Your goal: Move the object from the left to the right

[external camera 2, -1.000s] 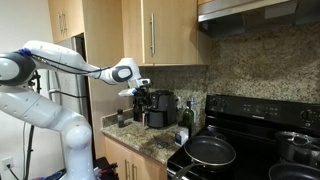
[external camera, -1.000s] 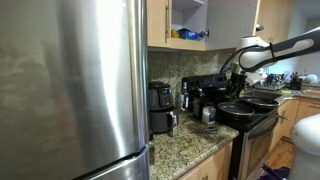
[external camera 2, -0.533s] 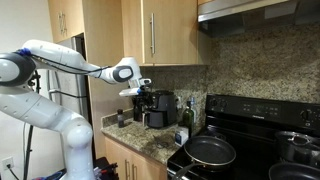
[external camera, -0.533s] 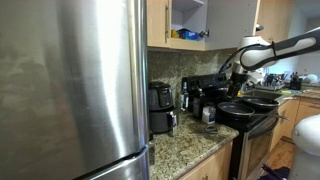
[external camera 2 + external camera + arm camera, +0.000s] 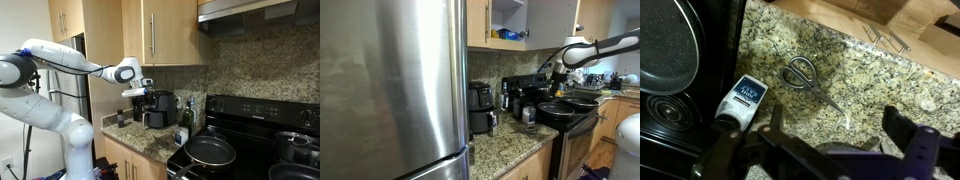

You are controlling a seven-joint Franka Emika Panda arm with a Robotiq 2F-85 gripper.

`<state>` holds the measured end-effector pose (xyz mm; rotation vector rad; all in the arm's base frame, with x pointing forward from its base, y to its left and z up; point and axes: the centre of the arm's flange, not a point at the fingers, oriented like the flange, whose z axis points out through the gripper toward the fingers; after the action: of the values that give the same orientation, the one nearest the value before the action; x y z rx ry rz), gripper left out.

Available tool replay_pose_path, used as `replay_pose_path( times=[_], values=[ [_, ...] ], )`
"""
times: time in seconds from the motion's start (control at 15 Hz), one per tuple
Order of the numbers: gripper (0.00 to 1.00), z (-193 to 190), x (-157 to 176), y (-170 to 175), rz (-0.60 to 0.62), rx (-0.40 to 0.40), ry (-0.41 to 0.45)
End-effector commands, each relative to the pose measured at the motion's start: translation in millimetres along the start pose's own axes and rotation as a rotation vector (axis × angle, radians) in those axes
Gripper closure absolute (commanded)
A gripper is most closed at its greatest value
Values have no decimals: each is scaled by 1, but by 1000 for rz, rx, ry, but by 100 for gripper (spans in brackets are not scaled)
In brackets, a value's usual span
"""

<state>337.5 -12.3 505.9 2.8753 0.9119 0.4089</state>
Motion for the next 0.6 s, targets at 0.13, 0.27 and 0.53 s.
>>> replay_pose_path(
  times=[0.13,0.27,0.53],
  values=[
    [0,-6,-7,8,-175,60,-141],
    [0,-6,-4,14,-279,84,-128],
    [0,-61,-48,-103,-491,152,-165]
  ],
)
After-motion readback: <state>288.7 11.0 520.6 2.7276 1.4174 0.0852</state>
